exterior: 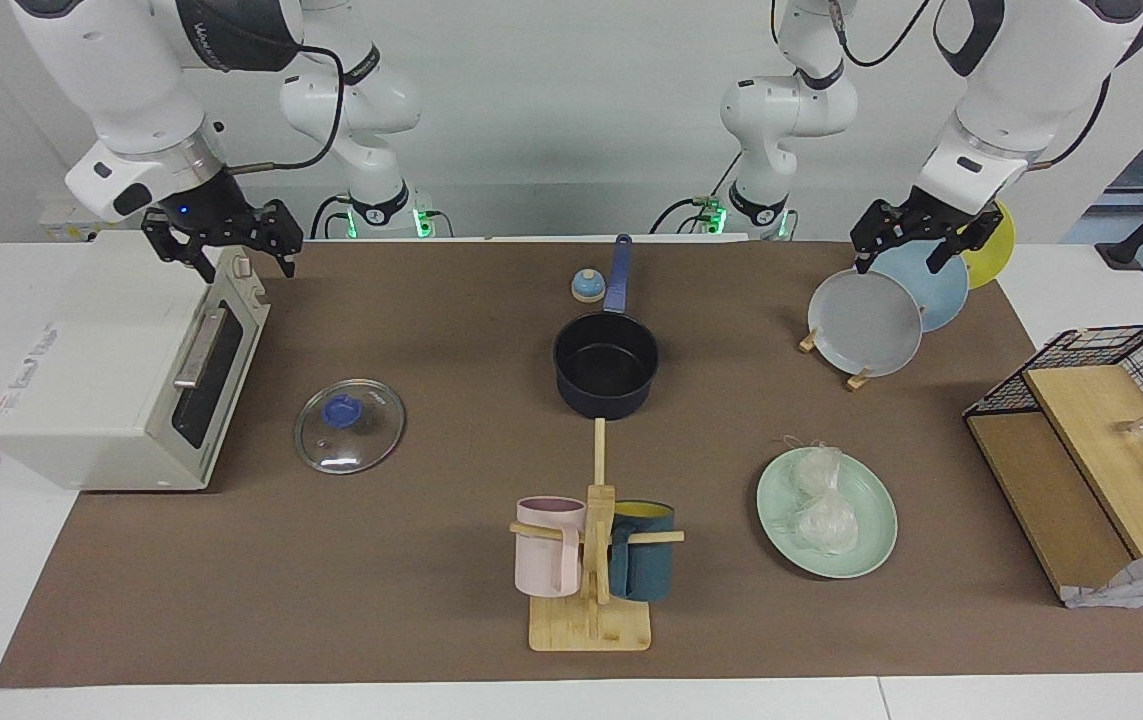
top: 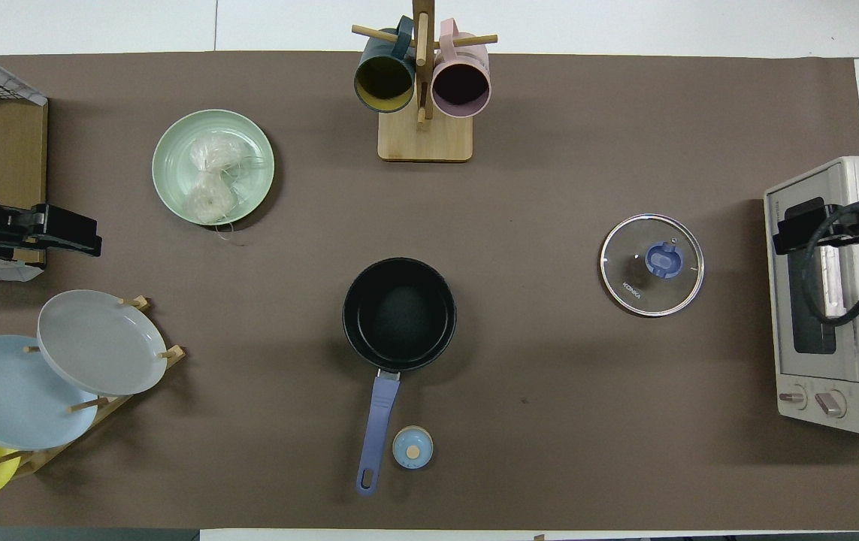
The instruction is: Transfer vermicelli from plate to pot
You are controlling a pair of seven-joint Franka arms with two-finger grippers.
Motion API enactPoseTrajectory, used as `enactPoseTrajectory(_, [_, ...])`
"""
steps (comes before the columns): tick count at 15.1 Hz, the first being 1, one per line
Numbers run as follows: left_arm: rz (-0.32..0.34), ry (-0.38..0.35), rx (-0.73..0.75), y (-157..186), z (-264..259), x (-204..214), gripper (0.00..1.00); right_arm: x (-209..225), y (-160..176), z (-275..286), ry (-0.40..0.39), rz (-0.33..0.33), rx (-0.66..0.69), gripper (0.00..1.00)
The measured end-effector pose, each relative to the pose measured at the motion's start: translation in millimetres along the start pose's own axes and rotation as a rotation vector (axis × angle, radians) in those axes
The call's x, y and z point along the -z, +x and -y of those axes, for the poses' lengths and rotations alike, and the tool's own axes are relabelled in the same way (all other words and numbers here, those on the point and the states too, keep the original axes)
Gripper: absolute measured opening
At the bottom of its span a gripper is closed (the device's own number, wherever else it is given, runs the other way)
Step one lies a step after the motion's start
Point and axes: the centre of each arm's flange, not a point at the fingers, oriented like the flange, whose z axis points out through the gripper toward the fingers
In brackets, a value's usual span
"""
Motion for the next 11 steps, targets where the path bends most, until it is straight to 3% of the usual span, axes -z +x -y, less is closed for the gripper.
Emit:
enactPoseTrajectory(5, [-0.024,-0.004,-0.001,18.0,-1.4,-19.6,1.00,-38.9,11.1,19.4,0.002,-0.061,0.034,1.00])
enactPoseTrajectory(11, [-0.045,-0.036,-0.008,90.0,-5.5,-122.8,1.00,-151.0,40.5,55.2,0.004,-0.117,0.054,1.00])
